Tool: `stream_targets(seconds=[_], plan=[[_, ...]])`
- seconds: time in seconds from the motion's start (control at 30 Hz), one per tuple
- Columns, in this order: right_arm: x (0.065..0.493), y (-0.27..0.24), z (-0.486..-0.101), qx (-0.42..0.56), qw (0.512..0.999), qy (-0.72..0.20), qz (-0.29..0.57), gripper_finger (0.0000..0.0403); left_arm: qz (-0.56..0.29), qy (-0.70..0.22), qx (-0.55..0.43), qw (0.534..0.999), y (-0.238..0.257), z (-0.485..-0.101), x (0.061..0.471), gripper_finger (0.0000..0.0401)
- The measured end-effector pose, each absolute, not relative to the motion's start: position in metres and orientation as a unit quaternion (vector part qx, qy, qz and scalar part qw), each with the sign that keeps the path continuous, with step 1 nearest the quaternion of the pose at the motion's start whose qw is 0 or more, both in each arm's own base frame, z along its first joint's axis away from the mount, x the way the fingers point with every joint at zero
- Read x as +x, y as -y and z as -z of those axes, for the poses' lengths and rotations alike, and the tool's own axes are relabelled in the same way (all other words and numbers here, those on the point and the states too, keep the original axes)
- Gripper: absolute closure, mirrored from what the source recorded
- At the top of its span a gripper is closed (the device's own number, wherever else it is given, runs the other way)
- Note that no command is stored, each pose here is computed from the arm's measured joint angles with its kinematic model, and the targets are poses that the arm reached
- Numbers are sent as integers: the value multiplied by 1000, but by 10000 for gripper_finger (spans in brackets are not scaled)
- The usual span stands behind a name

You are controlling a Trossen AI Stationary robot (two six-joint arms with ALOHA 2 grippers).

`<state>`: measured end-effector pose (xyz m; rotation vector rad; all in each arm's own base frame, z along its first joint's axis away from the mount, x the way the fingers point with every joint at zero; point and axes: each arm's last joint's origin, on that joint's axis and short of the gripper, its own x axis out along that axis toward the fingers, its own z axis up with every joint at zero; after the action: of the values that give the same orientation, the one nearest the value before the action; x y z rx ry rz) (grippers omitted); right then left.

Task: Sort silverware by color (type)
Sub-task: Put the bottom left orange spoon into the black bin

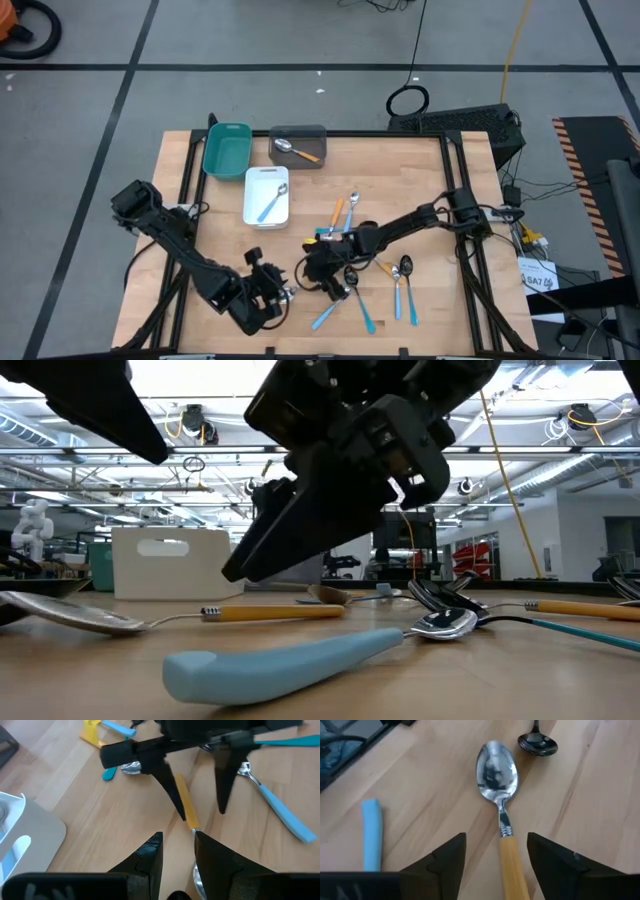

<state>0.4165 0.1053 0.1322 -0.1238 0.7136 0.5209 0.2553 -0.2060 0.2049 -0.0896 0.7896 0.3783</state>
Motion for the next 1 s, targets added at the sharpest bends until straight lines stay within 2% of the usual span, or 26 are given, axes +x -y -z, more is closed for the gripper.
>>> stream_targets(seconds=[0.53,0.67,0.9,1.0], plan=[[419,-109,-108,-100,899,-358,-233,221,-185,-382,-39,904,204,-205,257,288],[419,-109,-107,-105,897,-359,-236,255,-187,-380,-36,905,203,-205,257,288],[418,-107,-106,-110,894,-364,-239,349,-187,-380,-36,905,203,-205,257,288],[419,-104,-106,-112,894,-366,-234,360,-187,-380,-36,905,203,-205,257,288]])
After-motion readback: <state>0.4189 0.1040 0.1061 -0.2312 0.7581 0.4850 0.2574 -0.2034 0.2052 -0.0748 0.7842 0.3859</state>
